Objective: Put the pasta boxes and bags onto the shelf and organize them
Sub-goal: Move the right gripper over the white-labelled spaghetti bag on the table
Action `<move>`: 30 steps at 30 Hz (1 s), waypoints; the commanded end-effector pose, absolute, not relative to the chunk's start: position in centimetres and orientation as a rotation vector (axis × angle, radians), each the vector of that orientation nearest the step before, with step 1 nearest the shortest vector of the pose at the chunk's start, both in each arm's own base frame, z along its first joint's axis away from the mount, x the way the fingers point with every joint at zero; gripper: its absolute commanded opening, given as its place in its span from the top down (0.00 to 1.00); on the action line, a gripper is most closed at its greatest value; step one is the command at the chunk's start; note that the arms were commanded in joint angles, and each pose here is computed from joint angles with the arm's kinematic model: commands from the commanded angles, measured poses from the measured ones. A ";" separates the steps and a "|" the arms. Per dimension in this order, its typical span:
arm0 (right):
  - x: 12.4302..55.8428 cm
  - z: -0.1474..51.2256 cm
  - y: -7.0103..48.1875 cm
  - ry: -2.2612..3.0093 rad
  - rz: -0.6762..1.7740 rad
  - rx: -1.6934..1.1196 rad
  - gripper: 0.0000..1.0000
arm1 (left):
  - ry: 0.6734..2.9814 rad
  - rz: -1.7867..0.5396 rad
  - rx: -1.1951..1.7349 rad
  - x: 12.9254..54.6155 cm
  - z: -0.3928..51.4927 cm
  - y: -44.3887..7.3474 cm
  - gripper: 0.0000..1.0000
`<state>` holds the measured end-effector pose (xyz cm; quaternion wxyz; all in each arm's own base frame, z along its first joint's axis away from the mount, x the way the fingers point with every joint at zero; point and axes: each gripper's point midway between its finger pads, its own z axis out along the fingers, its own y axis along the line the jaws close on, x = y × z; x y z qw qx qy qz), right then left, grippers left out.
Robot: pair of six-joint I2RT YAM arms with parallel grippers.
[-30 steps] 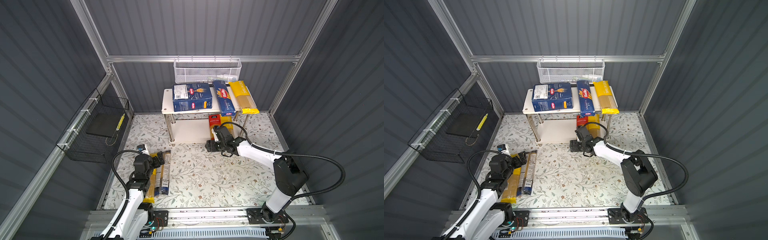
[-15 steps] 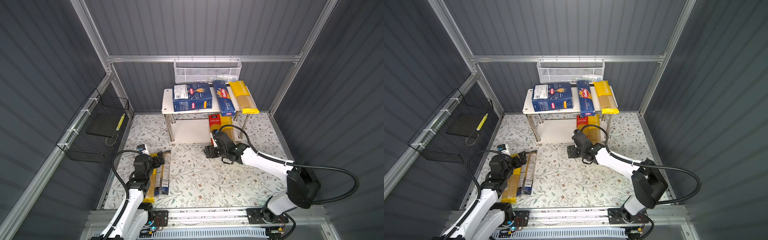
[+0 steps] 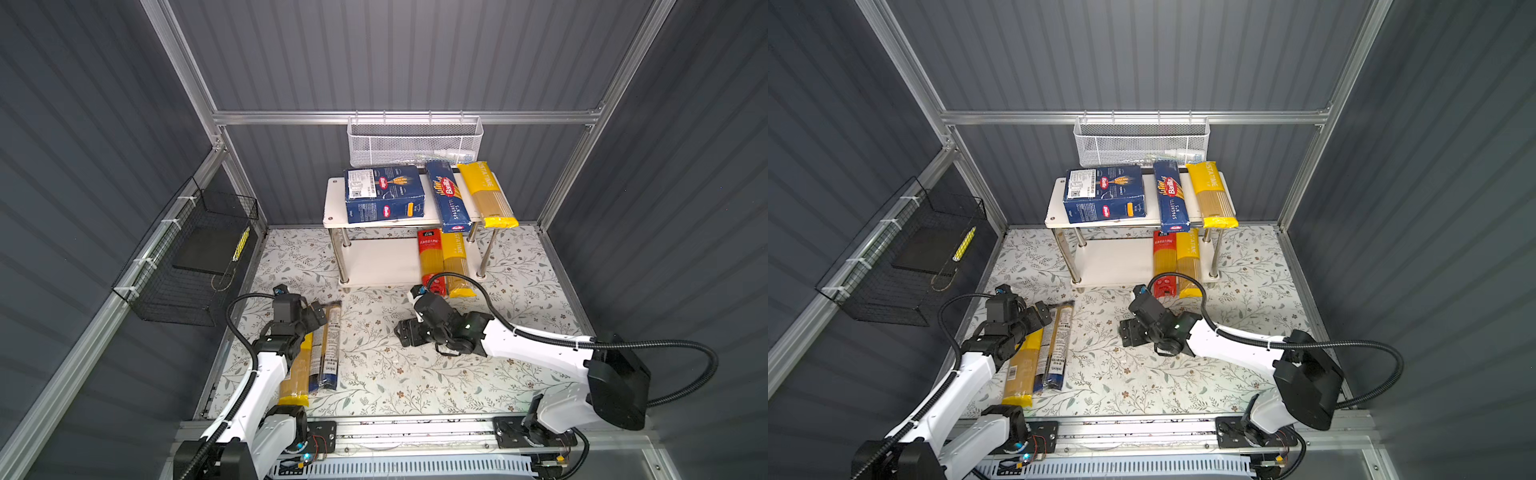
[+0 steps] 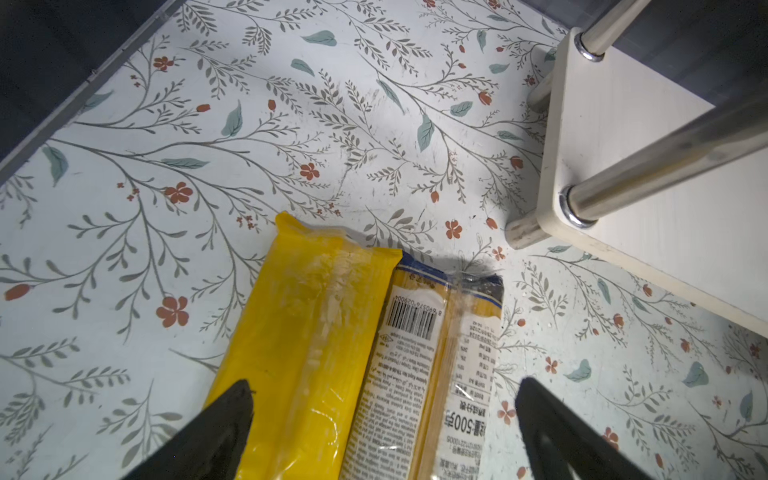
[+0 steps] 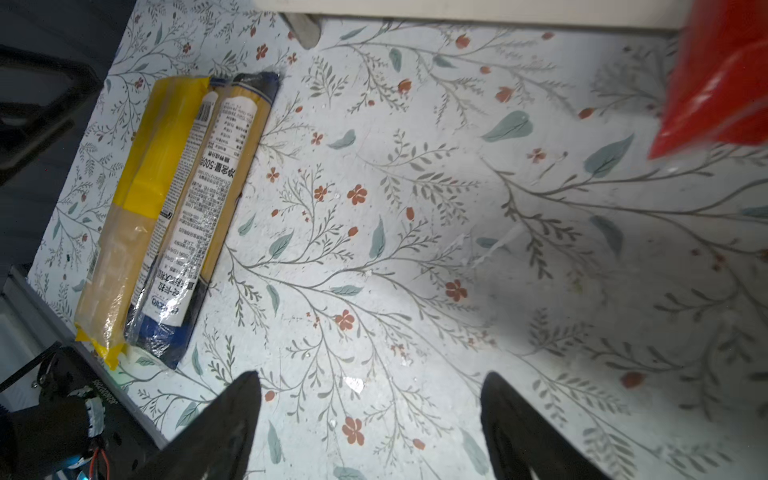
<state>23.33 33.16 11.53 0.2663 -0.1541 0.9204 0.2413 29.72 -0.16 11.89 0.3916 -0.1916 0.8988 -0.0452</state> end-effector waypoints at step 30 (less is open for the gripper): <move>21.1 6.5 50.9 2.637 0.426 -0.414 0.01 | 2.328 -0.243 -0.828 28.9 7.6 4.4 0.00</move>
